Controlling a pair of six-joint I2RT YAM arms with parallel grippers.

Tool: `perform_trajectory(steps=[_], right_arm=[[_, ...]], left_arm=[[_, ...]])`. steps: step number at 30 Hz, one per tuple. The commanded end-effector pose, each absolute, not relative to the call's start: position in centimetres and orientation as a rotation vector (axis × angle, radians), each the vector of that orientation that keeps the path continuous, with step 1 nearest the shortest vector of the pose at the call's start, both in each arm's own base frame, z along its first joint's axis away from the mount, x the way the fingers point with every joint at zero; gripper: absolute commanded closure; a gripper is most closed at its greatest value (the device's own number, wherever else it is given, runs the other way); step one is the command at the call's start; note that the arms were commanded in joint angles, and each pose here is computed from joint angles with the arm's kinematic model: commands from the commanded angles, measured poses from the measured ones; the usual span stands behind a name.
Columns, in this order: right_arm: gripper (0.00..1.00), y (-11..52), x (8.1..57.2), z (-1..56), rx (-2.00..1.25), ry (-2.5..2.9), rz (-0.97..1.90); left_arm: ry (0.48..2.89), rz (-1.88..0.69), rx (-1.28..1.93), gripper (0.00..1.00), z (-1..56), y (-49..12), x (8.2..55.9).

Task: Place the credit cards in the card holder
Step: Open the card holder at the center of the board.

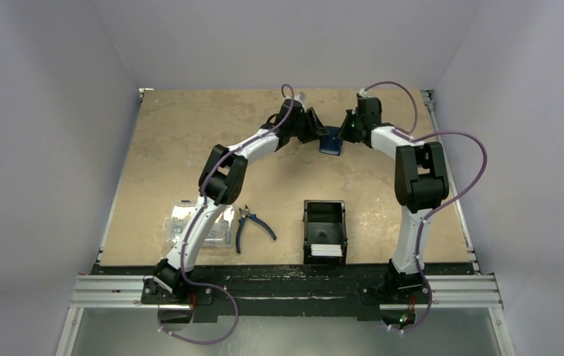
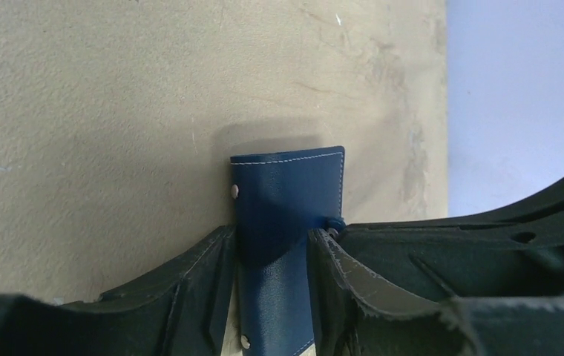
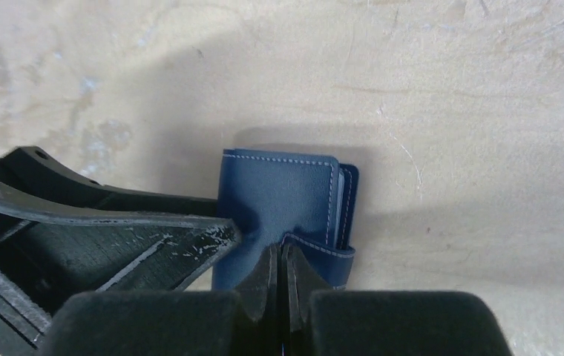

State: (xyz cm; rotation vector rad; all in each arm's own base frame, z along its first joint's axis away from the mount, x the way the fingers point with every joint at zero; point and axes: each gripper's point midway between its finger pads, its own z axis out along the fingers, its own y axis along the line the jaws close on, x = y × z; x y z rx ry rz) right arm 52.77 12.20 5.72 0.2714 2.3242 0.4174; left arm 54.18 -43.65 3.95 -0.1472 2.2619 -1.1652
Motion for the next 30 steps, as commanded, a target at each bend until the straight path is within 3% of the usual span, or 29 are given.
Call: perform_trajectory(steps=[1, 11, 14, 16, 20, 24, 30], right_arm=[[1.00, 14.2, 52.5, 9.4, 0.296, 2.199, 0.816], [1.00, 10.3, 50.6, 12.1, 0.660, 1.877, 1.424], [1.00, 9.4, 50.4, 11.4, 0.706, 1.891, 1.404], [1.00, 8.3, 50.5, 10.0, 0.686, 1.988, 1.231], [1.00, 4.5, 50.0, 7.0, 0.639, 2.204, 0.797], [1.00, 4.9, 49.4, 7.9, 0.504, 2.210, 0.798], [1.00, 6.9, 50.2, 11.8, 0.418, 2.128, 0.881]], left_arm=[[2.641, -0.702, -0.207, 0.55, -8.7, -39.1, 49.0], [2.704, -0.495, -0.270, 0.63, -12.2, -35.8, 47.9], [2.696, -0.546, -0.238, 0.63, -11.8, -36.5, 48.0], [2.675, -0.596, -0.199, 0.62, -10.6, -37.1, 48.3], [2.614, -0.782, -0.126, 0.53, -6.7, -38.5, 49.5], [2.501, -0.860, 0.014, 0.40, -0.7, -39.1, 51.0], [2.402, -0.659, 0.191, 0.26, 3.9, -38.5, 51.4]])
